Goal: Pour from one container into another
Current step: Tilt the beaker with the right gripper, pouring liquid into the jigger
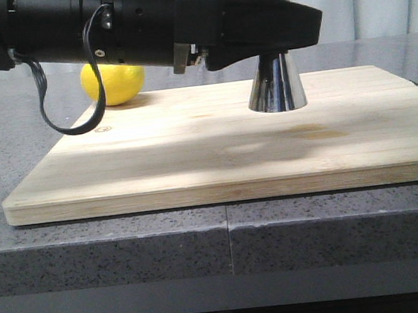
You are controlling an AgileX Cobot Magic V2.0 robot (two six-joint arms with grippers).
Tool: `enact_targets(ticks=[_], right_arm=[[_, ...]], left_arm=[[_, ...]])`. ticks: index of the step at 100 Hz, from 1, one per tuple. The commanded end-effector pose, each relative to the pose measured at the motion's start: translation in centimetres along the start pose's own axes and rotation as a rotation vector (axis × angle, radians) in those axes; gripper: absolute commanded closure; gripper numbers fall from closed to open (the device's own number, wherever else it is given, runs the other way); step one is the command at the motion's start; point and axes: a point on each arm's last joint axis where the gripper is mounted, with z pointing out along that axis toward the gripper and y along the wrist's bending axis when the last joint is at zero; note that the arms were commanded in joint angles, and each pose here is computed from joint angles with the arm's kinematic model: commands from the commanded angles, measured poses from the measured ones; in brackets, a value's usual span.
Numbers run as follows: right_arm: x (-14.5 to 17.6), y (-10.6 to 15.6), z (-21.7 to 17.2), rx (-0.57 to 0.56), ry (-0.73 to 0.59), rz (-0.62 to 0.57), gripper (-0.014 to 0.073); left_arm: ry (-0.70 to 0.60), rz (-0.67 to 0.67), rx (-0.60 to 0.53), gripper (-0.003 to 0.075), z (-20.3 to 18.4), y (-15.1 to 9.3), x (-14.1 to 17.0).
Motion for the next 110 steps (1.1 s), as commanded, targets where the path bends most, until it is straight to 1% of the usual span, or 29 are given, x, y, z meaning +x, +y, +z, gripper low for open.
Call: enact_targets(ticks=[1, 19, 54, 82, 110], right_arm=[[-0.30, -1.78, -0.76, 0.062, -0.010, -0.040, 0.0302], [-0.30, -1.78, -0.76, 0.062, -0.009, -0.053, 0.0302], [-0.30, -1.79, -0.76, 0.063, -0.007, -0.136, 0.0302], [-0.30, -1.79, -0.76, 0.063, -0.006, -0.174, 0.0302], [-0.30, -1.79, -0.76, 0.063, -0.006, -0.173, 0.0302]], left_arm=[[-0.114, 0.038, 0.022, 0.0741, -0.64, -0.65, -3.20], [-0.114, 0.038, 0.022, 0.0741, -0.64, -0.65, -3.20], [-0.115, 0.038, 0.023, 0.0741, -0.64, -0.65, -3.20], [-0.115, 0.038, 0.023, 0.0741, -0.64, -0.65, -3.20], [-0.115, 0.038, 0.023, 0.0741, -0.64, -0.65, -3.20]])
